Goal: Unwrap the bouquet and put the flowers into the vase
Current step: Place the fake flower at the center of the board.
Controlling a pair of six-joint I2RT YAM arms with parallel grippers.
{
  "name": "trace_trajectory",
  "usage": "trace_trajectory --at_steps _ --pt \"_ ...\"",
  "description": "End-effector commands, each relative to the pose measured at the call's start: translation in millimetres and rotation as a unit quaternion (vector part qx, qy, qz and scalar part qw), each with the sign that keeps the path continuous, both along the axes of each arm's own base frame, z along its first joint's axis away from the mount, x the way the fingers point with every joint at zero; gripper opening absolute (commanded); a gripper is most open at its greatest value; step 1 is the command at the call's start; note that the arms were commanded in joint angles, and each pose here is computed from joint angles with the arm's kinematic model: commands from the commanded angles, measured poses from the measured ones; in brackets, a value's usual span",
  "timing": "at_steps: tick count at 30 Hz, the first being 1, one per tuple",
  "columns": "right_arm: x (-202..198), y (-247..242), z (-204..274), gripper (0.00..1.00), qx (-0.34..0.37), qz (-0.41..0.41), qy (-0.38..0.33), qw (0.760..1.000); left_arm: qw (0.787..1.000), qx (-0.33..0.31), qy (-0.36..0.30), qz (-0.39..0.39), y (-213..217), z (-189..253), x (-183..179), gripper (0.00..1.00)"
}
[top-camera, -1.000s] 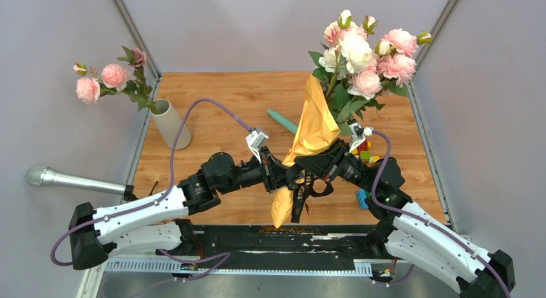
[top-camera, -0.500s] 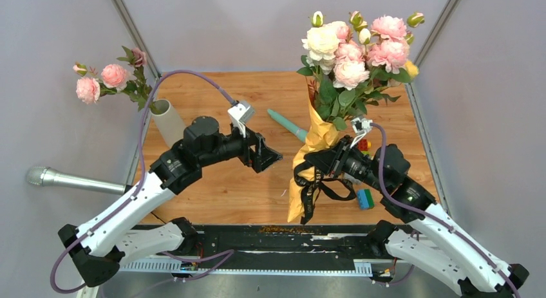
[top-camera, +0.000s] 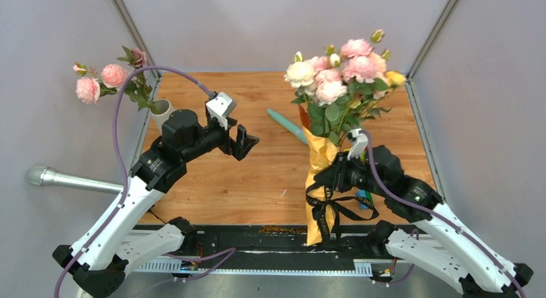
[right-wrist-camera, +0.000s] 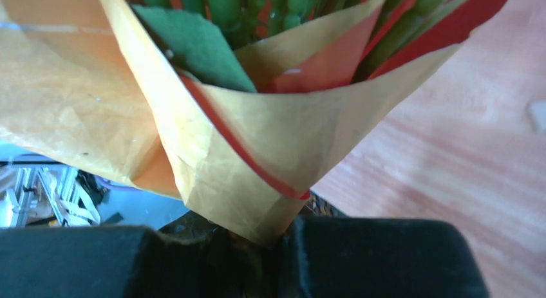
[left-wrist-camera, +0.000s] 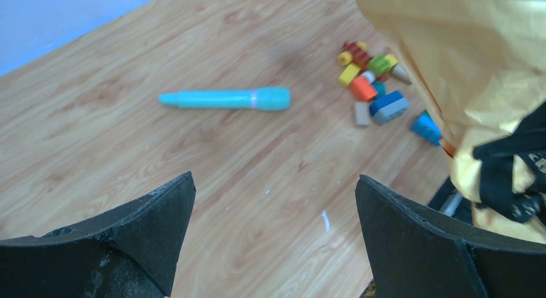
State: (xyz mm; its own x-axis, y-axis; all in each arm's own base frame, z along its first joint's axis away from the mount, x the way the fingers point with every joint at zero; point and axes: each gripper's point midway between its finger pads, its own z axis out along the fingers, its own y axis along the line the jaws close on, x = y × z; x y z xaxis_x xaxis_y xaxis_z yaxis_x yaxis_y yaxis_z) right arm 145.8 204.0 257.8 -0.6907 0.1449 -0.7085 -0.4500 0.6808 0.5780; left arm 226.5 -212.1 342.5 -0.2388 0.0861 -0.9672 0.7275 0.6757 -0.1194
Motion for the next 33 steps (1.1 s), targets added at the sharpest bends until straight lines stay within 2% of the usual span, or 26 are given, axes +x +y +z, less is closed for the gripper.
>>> trace_trajectory --at_steps 1,6,17,21,26,33 --pt "1.4 18.5 -40.5 0.00 -0.011 -0.013 0.054 0.998 0.997 0.054 -0.024 0.051 17.4 -27.6 21.5 1.00" --pt "30.5 47.3 -64.5 0.00 -0.030 -0.054 0.050 0.997 0.993 0.056 -0.058 0.085 28.3 -38.8 30.5 1.00" --pt "109.7 129.7 -101.9 0.00 -0.091 -0.072 0.018 0.993 0.989 0.079 -0.065 0.105 40.3 -58.3 31.3 1.00" --pt "123.1 150.3 -113.8 0.00 -0.090 -0.065 0.013 0.994 0.989 0.077 -0.062 0.105 40.5 -60.3 30.8 1.00" --pt "141.9 158.6 -130.8 0.00 -0.124 -0.080 -0.009 0.989 0.990 0.080 -0.058 0.104 39.4 -64.2 31.3 1.00" --pt "148.3 164.9 -167.5 0.00 -0.154 -0.082 0.010 0.985 0.990 0.087 -0.045 0.099 35.8 -73.7 33.4 1.00"
